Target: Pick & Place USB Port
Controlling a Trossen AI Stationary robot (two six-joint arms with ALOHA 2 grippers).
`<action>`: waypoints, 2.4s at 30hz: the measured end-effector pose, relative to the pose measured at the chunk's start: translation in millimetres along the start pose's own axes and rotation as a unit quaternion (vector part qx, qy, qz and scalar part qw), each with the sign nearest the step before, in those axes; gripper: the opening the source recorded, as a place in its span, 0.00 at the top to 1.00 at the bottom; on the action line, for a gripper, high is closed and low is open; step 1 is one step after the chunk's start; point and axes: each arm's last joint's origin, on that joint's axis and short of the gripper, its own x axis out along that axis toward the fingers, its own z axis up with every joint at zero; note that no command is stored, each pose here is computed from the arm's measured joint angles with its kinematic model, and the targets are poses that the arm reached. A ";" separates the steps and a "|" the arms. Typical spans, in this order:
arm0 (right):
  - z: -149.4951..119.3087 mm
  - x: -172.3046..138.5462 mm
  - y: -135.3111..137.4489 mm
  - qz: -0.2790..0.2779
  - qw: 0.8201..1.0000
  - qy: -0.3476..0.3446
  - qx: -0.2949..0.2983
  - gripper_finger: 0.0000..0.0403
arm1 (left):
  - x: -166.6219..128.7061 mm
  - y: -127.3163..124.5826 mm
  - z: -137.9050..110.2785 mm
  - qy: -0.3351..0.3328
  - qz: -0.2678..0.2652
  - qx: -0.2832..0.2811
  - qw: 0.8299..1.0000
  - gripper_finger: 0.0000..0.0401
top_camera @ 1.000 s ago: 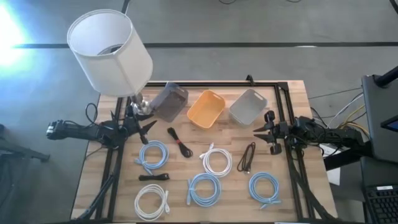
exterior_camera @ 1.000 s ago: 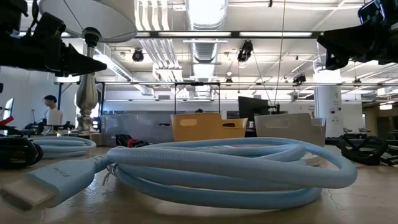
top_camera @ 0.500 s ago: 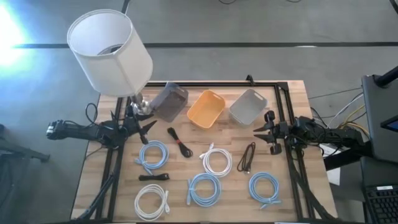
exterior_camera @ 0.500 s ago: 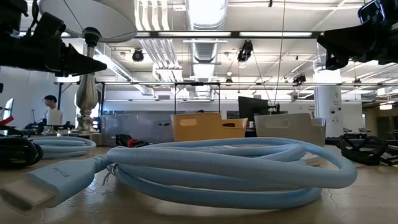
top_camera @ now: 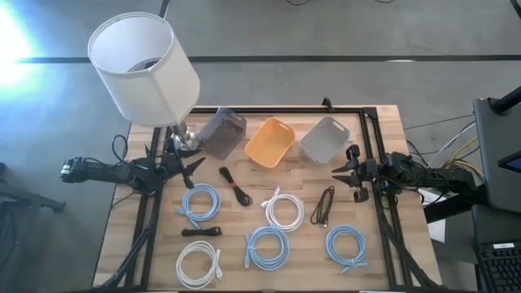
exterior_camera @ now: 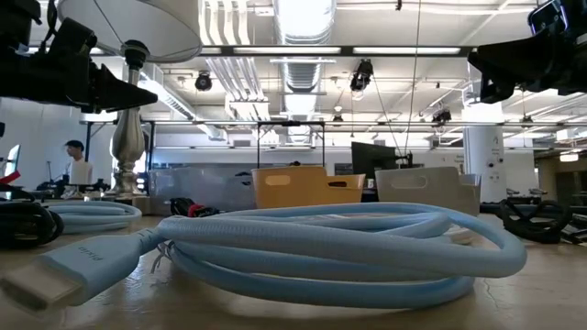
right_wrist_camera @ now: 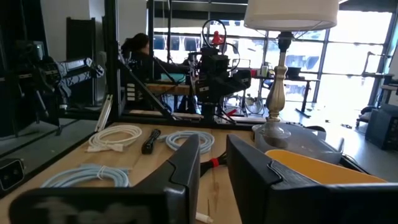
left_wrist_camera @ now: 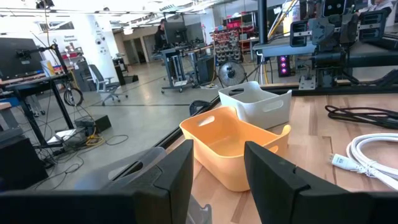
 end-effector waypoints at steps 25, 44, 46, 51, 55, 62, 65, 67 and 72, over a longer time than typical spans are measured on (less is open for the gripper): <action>-0.1 0.0 0.0 0.000 1.000 0.000 0.000 0.81 | 0.0 0.0 0.0 0.000 0.000 0.000 1.000 0.63; 0.0 0.0 0.0 0.000 1.000 0.000 0.000 0.83 | 0.0 0.0 0.0 0.000 0.000 0.000 1.000 0.63; 0.0 0.0 0.0 0.000 1.000 0.000 0.001 0.83 | 0.0 0.0 0.0 0.000 0.000 0.000 1.000 0.63; 0.1 0.0 0.0 0.000 1.000 0.000 0.001 0.81 | 0.0 0.0 0.0 0.000 0.000 0.000 1.000 0.63; -0.1 0.0 0.0 0.000 1.000 0.000 0.001 0.79 | 0.0 0.0 0.0 0.000 0.000 0.000 1.000 0.63; 0.0 0.0 0.0 0.000 1.000 0.000 0.000 0.80 | 0.0 0.0 0.0 0.000 0.000 0.000 1.000 0.63; 0.0 0.0 0.0 0.000 1.000 0.000 0.001 0.82 | 0.0 0.0 0.0 0.000 0.000 0.000 1.000 0.63; 0.0 0.0 0.0 0.000 1.000 0.000 0.000 0.83 | 0.0 0.0 0.0 0.000 0.000 0.000 1.000 0.63; 0.0 0.0 0.0 0.000 1.000 0.000 0.000 0.83 | 0.0 0.0 0.0 0.000 0.000 0.000 1.000 0.63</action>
